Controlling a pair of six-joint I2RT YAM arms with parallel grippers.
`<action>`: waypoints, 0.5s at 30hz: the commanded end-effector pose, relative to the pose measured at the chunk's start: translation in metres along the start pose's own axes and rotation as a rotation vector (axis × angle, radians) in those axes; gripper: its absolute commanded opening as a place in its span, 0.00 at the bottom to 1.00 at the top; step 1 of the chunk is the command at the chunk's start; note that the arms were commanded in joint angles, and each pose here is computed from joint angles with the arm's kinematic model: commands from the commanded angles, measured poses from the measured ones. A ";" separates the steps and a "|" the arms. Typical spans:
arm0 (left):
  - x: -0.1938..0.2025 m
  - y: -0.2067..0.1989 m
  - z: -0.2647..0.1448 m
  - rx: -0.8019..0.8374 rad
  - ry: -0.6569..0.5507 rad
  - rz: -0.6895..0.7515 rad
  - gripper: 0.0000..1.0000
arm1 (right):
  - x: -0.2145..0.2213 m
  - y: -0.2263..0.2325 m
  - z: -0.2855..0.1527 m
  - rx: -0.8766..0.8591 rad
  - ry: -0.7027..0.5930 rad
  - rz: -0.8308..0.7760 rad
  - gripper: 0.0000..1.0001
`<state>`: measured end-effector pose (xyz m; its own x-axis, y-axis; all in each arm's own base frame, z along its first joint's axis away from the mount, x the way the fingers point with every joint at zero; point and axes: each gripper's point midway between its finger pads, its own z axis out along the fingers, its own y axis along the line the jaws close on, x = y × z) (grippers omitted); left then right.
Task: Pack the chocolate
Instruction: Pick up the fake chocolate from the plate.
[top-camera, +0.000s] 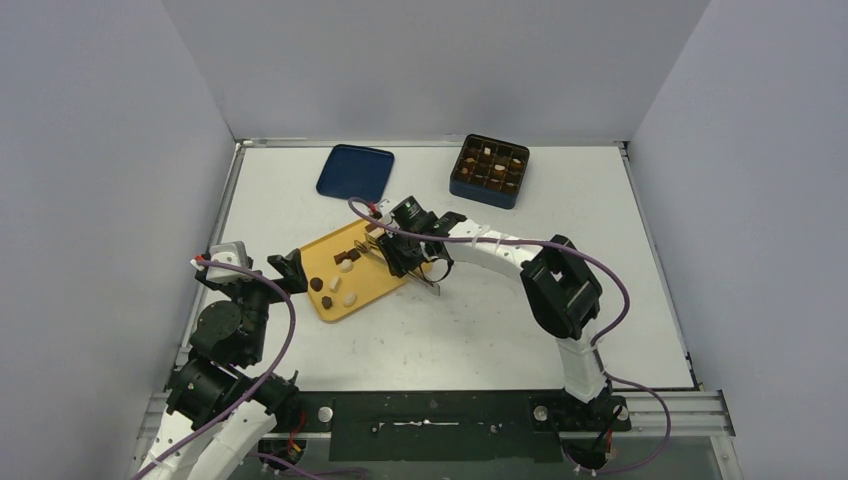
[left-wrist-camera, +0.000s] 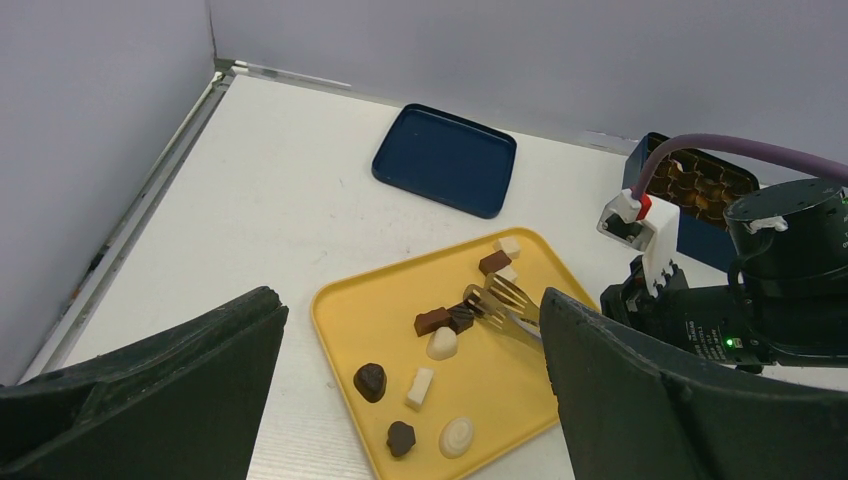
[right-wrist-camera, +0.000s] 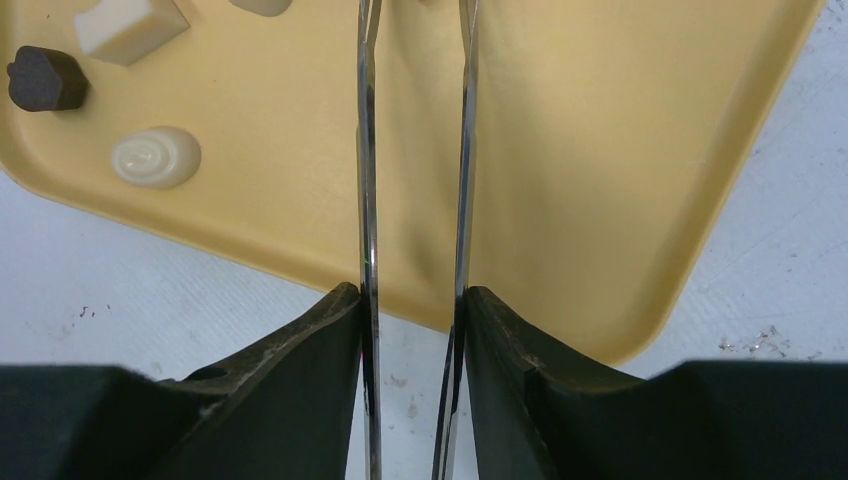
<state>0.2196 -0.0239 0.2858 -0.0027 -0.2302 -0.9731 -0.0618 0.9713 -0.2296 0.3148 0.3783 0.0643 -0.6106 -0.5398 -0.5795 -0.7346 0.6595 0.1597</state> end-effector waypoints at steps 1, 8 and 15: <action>-0.013 -0.001 -0.001 0.006 -0.036 -0.019 0.97 | -0.029 0.001 -0.006 0.020 -0.074 -0.016 0.37; -0.013 -0.002 -0.001 0.010 -0.036 -0.019 0.97 | -0.034 0.004 -0.022 0.021 -0.109 -0.009 0.27; -0.013 -0.002 -0.002 0.012 -0.038 -0.019 0.97 | -0.044 -0.002 -0.052 0.032 -0.173 0.020 0.24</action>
<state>0.2195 -0.0238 0.2859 -0.0023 -0.2303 -0.9731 -0.0621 0.9713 -0.2298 0.3154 0.3727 0.0705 -0.6167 -0.5257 -0.5859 -0.7192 0.6789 0.1478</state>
